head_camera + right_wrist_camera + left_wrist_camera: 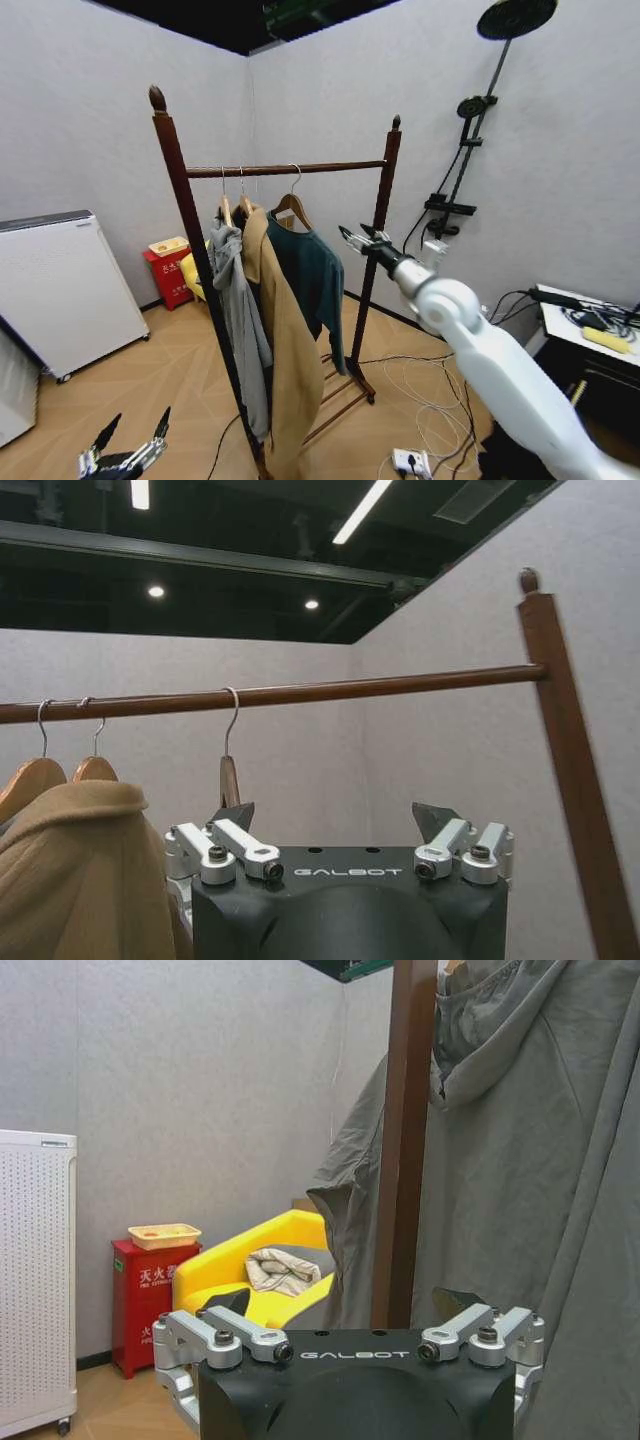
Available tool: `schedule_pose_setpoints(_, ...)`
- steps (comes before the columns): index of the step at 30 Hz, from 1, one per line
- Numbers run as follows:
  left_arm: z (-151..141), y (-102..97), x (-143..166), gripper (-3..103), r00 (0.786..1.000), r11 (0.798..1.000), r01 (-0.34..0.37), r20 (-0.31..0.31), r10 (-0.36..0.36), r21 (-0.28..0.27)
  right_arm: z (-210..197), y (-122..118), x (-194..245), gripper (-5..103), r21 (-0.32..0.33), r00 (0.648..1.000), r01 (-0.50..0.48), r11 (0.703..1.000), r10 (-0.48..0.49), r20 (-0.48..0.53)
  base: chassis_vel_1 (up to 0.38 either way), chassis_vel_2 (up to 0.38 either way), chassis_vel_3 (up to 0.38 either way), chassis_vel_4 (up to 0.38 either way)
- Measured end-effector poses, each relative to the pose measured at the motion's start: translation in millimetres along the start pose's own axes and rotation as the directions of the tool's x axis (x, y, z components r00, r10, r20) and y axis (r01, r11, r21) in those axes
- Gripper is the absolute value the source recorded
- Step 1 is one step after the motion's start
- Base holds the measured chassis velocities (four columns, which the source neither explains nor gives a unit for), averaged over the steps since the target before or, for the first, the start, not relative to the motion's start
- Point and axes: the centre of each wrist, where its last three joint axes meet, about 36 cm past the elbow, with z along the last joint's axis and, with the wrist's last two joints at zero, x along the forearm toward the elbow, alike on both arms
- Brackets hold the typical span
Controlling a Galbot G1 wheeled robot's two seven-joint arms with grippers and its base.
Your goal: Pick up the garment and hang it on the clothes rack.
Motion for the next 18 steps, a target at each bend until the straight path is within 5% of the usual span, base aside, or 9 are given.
schedule_pose_setpoints(5, 0.0, 0.0, 0.0, 100, 1.000, 1.000, 0.001, 0.000, -0.001, 0.000, 16.0, -8.9, 69.7, 99, 0.047, 0.984, -0.171, 0.984, 0.173, -0.046, 0.000, 0.000, 0.000, 0.000)
schedule_pose_setpoints(7, 0.0, 0.0, 0.0, 100, 1.000, 1.000, 0.000, 0.000, 0.000, 0.000, 37.4, -14.8, 113.2, 100, 0.123, 0.954, -0.276, 0.953, 0.287, -0.090, 0.000, 0.000, 0.000, 0.000)
schedule_pose_setpoints(15, 0.0, 0.0, 0.0, 100, 1.000, 1.000, 0.001, 0.000, -0.001, 0.000, 80.6, 22.9, 190.9, 100, 0.291, 0.880, -0.384, 0.876, 0.443, -0.172, 0.000, 0.000, 0.000, 0.000)
schedule_pose_setpoints(18, 0.0, 0.0, 0.0, 100, 1.000, 1.000, 0.001, 0.000, -0.001, 0.000, 93.6, 27.8, 198.2, 100, 0.296, 0.863, -0.419, 0.858, 0.478, -0.164, 0.000, 0.000, 0.000, 0.000)
